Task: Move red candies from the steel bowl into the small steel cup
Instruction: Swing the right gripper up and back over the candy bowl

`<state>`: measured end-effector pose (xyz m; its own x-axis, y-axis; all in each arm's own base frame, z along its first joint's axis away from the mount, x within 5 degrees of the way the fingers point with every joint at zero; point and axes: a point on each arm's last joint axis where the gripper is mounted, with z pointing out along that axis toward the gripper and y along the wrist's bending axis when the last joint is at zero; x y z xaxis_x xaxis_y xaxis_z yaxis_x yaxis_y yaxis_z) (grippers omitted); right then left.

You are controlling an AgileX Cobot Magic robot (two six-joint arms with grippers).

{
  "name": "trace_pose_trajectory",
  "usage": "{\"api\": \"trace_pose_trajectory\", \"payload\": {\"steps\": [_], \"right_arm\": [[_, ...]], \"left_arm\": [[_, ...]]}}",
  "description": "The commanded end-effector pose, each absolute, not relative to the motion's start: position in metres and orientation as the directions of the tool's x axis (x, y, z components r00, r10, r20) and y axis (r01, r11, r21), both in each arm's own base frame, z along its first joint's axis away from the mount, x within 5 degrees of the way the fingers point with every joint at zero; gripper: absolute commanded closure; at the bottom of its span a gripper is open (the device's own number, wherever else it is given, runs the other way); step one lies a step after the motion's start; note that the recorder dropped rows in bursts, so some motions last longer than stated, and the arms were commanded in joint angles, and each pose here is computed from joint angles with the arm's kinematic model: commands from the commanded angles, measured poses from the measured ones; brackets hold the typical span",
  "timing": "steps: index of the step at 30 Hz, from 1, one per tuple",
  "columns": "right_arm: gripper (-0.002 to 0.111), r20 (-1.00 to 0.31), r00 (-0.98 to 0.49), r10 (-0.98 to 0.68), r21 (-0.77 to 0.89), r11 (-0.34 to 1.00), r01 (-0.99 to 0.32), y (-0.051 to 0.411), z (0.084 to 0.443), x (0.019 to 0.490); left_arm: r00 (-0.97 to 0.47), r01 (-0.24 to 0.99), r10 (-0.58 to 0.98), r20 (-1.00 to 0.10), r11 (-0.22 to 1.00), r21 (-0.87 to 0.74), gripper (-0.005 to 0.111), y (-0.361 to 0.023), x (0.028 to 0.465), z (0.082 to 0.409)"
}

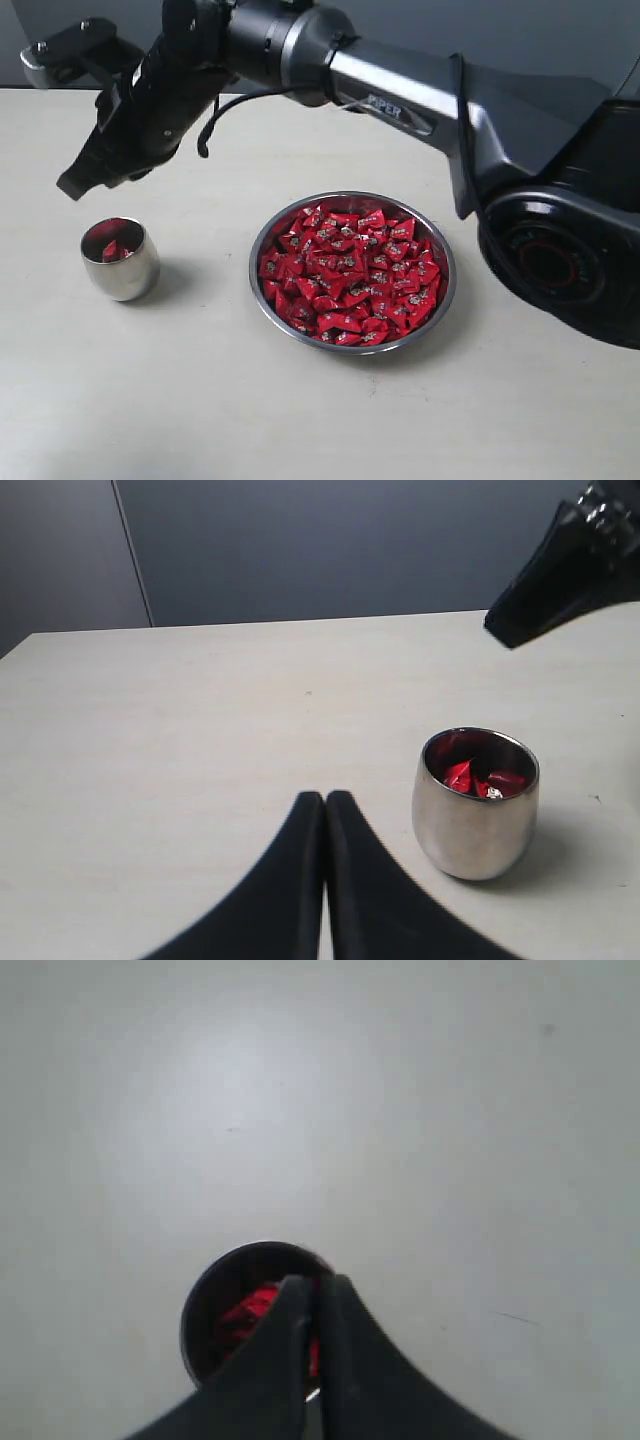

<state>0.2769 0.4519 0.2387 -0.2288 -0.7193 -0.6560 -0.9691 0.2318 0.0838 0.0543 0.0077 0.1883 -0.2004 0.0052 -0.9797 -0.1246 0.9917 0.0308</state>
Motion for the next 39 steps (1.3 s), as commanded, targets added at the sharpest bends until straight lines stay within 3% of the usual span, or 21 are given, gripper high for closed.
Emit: {"api": "trace_pose_trajectory", "payload": {"steps": [1,5,18,26,32,39], "right_arm": [[0.109,-0.666,-0.234,-0.708,-0.003,0.317,-0.949,0.436,0.276,0.281],[0.109,-0.664,-0.332,-0.669,0.058,0.398,-0.916,0.419,0.287,0.295],[0.109,-0.705,-0.423,-0.569,0.119,0.492,-0.862,0.369,0.308,0.321],[0.109,-0.76,-0.459,-0.459,0.091,0.625,-0.775,0.314,0.288,0.315],[0.109,-0.695,-0.58,-0.425,0.122,0.725,-0.678,0.248,0.25,0.319],[0.109,-0.632,-0.644,-0.432,0.121,0.765,-0.633,0.207,0.219,0.306]], "left_arm": [[-0.198,-0.126,0.001,-0.98,0.992,0.026,0.106,0.008,0.054,0.187],[-0.198,-0.126,0.001,-0.98,0.992,0.026,0.106,0.008,0.054,0.187],[-0.198,-0.126,0.001,-0.98,0.992,0.026,0.106,0.008,0.054,0.187],[-0.198,-0.126,0.001,-0.98,0.992,0.026,0.106,0.008,0.054,0.187],[-0.198,-0.126,0.001,-0.98,0.992,0.026,0.106,0.008,0.054,0.187],[-0.198,-0.126,0.001,-0.98,0.992,0.026,0.106,0.008,0.054,0.187]]}}
